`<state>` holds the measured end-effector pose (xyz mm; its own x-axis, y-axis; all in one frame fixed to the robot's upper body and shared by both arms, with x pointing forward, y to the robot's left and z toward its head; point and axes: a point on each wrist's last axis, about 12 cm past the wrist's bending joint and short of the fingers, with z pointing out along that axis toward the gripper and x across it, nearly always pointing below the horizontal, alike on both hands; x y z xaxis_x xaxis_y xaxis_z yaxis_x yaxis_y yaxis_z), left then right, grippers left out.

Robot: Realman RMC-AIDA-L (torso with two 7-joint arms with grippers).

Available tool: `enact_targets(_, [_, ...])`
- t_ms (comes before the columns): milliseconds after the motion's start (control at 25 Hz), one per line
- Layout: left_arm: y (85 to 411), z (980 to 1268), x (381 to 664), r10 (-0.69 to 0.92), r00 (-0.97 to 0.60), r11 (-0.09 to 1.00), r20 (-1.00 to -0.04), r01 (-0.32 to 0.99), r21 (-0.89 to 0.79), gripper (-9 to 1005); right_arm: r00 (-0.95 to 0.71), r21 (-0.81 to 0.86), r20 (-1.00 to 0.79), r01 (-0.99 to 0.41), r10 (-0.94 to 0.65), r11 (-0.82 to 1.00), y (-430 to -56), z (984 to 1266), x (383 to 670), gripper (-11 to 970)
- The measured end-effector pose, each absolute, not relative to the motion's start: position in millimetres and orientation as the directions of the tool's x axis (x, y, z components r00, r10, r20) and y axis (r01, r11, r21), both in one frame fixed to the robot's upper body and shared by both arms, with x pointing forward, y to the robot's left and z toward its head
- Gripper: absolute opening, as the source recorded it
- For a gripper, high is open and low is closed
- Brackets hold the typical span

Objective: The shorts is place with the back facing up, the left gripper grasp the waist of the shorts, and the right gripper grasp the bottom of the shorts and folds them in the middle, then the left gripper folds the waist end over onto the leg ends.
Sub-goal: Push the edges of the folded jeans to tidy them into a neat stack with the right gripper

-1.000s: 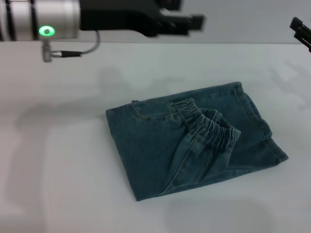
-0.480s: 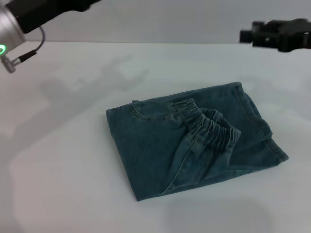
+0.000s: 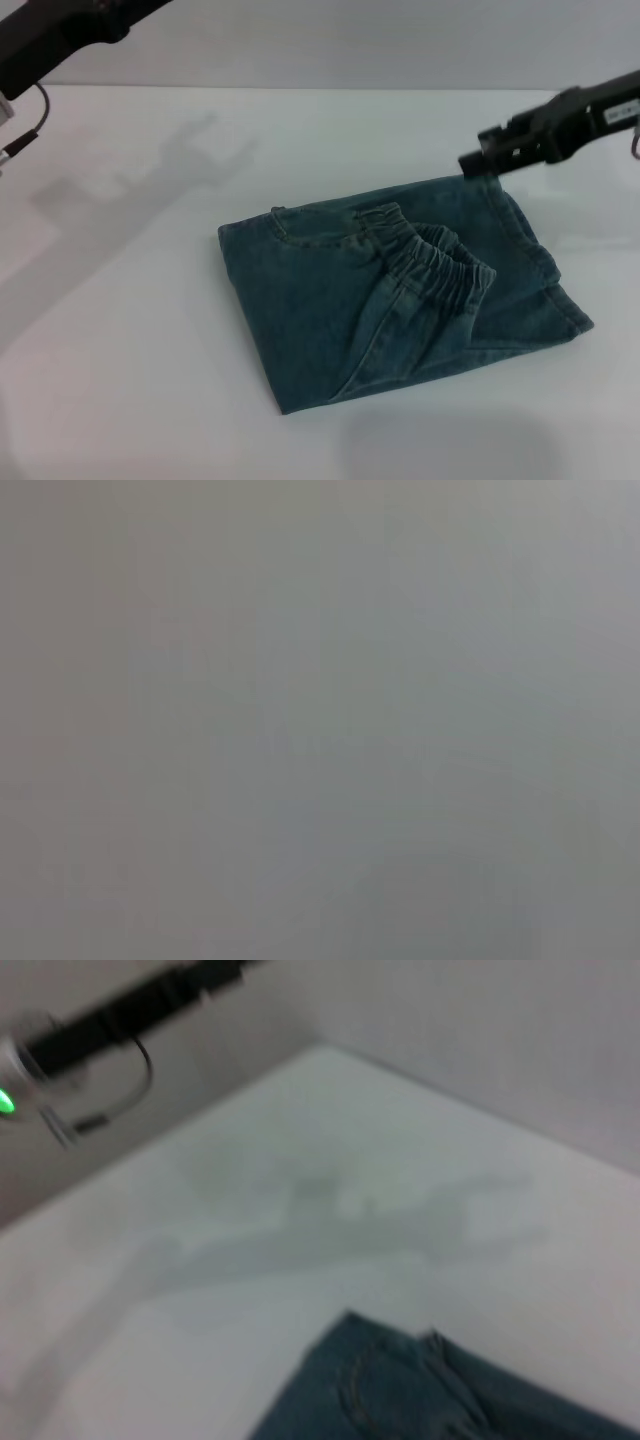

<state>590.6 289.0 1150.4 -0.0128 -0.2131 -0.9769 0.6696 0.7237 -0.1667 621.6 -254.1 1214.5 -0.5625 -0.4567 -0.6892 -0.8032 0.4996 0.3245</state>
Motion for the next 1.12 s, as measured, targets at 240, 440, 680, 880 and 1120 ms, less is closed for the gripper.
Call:
enact_targets(240, [292,1144,588,-0.227,-0.016,0.736,-0.974,0.652,-0.183,819,-0.581,0.303,-0.617,-0.798,-0.531,0.521,-233,1192,620,615])
enact_targets(440, [293,1144,588,-0.234,-0.015,0.739,-0.972,0.647,-0.188,815,-0.572,0.289,-0.605,-0.806,-0.553,0.517,-216,1173,615,615])
enact_targets(680, [293,1144,590,-0.228,-0.011,0.744,-0.974,0.644,-0.182,809,-0.576,0.273,-0.603,-0.799,-0.552,0.536,-210,1160,614,615])
enact_targets(880, [293,1142,591,-0.227,-0.018,0.749,-0.974,0.636,-0.187,804,-0.589,0.258,-0.612,-0.780,-0.528,0.571,-214,1153,616,616])
enact_targets(1120, [293,1142,592,-0.223,-0.021,0.752,-0.975,0.633,-0.185,798,-0.600,0.274,-0.626,-0.767,-0.498,0.580,-214,1146,616,616])
